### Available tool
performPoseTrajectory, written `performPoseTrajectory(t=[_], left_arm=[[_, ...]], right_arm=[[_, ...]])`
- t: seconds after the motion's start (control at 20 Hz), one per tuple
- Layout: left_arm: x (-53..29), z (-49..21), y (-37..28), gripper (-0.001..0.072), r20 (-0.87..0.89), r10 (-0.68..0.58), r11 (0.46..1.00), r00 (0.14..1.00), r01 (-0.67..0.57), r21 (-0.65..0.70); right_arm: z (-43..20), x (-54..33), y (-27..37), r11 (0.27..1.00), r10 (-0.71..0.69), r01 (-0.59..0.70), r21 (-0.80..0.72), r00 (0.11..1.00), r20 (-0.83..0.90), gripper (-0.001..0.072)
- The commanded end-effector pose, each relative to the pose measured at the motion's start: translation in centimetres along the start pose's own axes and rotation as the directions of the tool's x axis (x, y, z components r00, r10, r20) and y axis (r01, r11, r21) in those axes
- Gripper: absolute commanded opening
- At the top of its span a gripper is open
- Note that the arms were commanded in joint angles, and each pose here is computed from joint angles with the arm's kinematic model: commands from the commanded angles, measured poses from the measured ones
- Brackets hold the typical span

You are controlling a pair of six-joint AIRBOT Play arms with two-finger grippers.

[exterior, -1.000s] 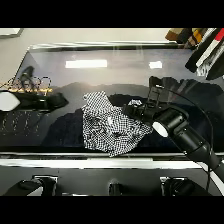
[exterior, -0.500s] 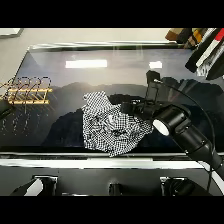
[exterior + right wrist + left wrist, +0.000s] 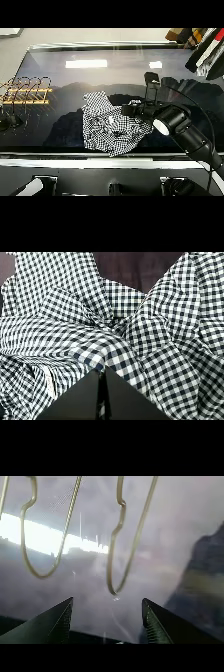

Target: Fold the clothes and pants, and hang the long-sleeved shirts on hangers.

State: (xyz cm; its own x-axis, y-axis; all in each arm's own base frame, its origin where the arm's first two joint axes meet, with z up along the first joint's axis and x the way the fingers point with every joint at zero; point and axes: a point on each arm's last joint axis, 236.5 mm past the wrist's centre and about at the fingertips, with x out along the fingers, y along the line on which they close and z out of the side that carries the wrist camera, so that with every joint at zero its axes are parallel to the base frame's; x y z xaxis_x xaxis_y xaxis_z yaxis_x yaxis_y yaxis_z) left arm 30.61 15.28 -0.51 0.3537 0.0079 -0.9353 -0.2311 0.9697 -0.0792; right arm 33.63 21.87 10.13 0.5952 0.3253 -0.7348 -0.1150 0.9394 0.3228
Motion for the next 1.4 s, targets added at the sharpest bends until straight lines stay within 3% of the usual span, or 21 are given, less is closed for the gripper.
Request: performPoseTrajectory(t=[0.0,0.65,0.7,0.85,0.95,1.05,1.25,1.35], left_arm=[[3.3,-0.4,0.5,0.0502,-0.030,-0.018,0.999,0.999,0.019,0.049],[10.4,-1.3,-2.9,0.0491,-0.138,-0.077,0.988,0.987,0.095,0.122],[10.6,-1.5,-2.9,0.0438,-0.147,-0.080,0.988,0.986,0.098,0.122],[11.1,-1.8,-3.0,0.0409,-0.160,-0.083,0.987,0.984,0.103,0.120],[11.1,-1.8,-3.0,0.0171,-0.160,-0.083,0.987,0.984,0.103,0.120],[11.1,-1.7,-3.0,0.0165,-0.157,-0.082,0.988,0.984,0.102,0.120],[10.9,-1.6,-3.2,0.0033,-0.154,-0.090,0.987,0.984,0.108,0.116],[10.1,-0.4,-3.5,0.0017,-0.119,-0.093,0.987,0.989,0.108,0.120]], right_arm=[[-0.4,0.0,-0.3,1.000,-0.014,0.014,-0.004,1.000,-0.019,0.0030],[-2.1,-0.1,-1.6,0.998,-0.068,0.068,-0.006,0.994,-0.087,0.0030],[-2.1,-0.1,-1.6,0.998,-0.068,0.068,-0.006,0.994,-0.088,0.0030],[-2.1,-0.1,-1.6,0.998,-0.068,0.068,-0.006,0.994,-0.088,0.0030],[-2.1,-0.1,-1.6,0.998,-0.068,0.068,-0.006,0.994,-0.088,0.0030],[-2.1,-0.1,-1.6,0.998,-0.068,0.068,-0.006,0.994,-0.088,0.0030],[-2.1,-0.1,-1.6,0.998,-0.068,0.068,-0.006,0.994,-0.088,0.0030],[-2.1,-0.1,-1.6,0.998,-0.068,0.068,-0.006,0.994,-0.088,0.0030]])
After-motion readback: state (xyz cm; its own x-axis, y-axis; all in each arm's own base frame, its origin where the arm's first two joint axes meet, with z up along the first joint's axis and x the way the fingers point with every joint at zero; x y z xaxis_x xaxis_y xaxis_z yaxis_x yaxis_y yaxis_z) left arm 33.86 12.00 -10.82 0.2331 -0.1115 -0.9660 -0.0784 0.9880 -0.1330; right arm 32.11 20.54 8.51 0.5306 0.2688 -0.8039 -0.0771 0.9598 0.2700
